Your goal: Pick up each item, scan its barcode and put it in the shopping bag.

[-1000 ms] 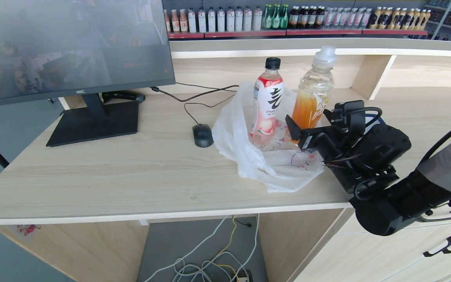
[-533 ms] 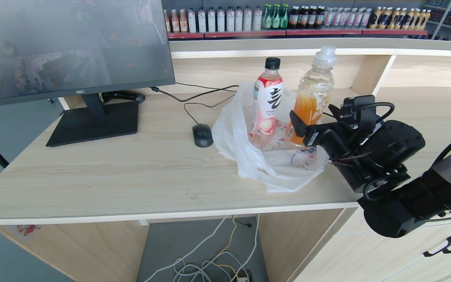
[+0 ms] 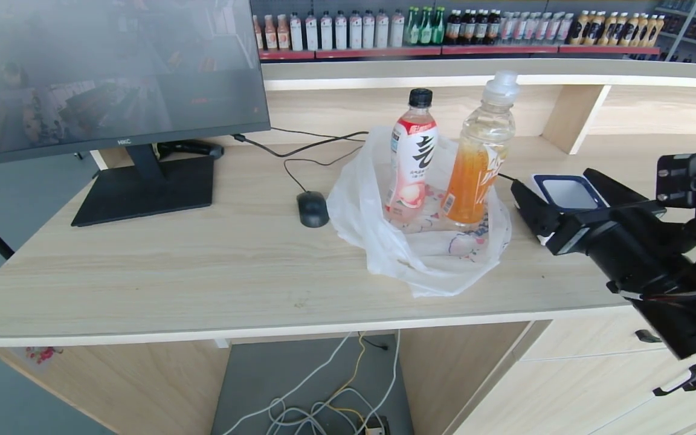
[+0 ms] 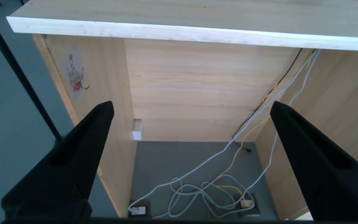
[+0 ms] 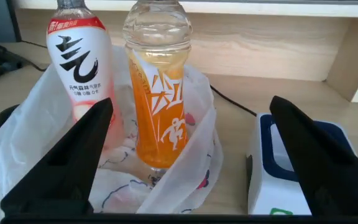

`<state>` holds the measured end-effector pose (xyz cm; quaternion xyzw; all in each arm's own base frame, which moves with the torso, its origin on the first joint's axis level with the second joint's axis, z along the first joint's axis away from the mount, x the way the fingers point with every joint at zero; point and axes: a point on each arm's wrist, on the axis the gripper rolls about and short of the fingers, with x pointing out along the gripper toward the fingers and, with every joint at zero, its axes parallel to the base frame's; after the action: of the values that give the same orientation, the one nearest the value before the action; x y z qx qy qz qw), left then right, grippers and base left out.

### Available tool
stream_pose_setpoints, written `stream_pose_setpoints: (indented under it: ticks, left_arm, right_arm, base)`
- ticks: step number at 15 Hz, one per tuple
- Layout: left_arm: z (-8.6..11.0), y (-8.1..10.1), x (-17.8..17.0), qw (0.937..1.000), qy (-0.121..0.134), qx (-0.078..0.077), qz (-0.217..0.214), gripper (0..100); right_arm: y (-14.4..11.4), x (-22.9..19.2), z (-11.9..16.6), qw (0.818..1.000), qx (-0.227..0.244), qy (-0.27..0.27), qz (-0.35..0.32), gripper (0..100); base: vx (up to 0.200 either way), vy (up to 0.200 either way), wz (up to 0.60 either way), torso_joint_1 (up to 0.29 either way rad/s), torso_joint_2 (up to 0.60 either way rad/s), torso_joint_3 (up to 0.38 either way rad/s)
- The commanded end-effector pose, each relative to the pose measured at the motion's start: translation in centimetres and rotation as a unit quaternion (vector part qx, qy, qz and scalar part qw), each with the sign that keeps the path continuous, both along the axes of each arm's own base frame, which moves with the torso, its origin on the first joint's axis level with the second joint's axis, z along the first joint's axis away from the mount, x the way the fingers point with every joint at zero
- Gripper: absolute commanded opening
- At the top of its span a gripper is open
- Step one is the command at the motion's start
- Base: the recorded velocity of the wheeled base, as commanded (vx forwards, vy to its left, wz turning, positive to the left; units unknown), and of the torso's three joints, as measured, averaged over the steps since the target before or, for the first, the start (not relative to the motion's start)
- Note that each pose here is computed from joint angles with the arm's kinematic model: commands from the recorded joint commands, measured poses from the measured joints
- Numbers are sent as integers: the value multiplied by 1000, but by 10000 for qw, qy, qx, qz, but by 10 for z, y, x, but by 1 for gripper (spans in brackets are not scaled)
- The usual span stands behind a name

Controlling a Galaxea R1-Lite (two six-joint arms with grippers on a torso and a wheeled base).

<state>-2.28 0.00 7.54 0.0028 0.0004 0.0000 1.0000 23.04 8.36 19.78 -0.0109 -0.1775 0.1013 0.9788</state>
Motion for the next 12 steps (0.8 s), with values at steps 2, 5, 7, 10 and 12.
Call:
stream_pose_setpoints:
  ticks: [2, 5, 7, 10, 12]
  left_arm:
    - [0, 0, 0, 10000, 3, -5, 15, 100]
    - [0, 0, 0, 10000, 3, 11, 0, 100]
    - [0, 0, 0, 10000, 3, 3, 8, 100]
    - [0, 0, 0, 10000, 3, 11, 8, 100]
    - [0, 0, 0, 10000, 3, 3, 0, 100]
  right_arm:
    - [-37, -94, -7, 9999, 68, -85, -51, 100]
    - [-56, -132, -14, 9991, 372, -53, -189, 100]
    - [-64, -153, -27, 9973, 384, 594, -212, 100]
    - [-75, -196, -71, 9812, -90, 1929, 49, 100]
    - [-83, -222, -99, 9704, -281, 2395, 149, 100]
  base:
    - [0, 0, 0, 0, 0, 0]
    - [0, 0, 0, 0, 0, 0]
    - [0, 0, 0, 0, 0, 0]
    - [0, 0, 0, 0, 0, 0]
    - [0, 0, 0, 0, 0, 0]
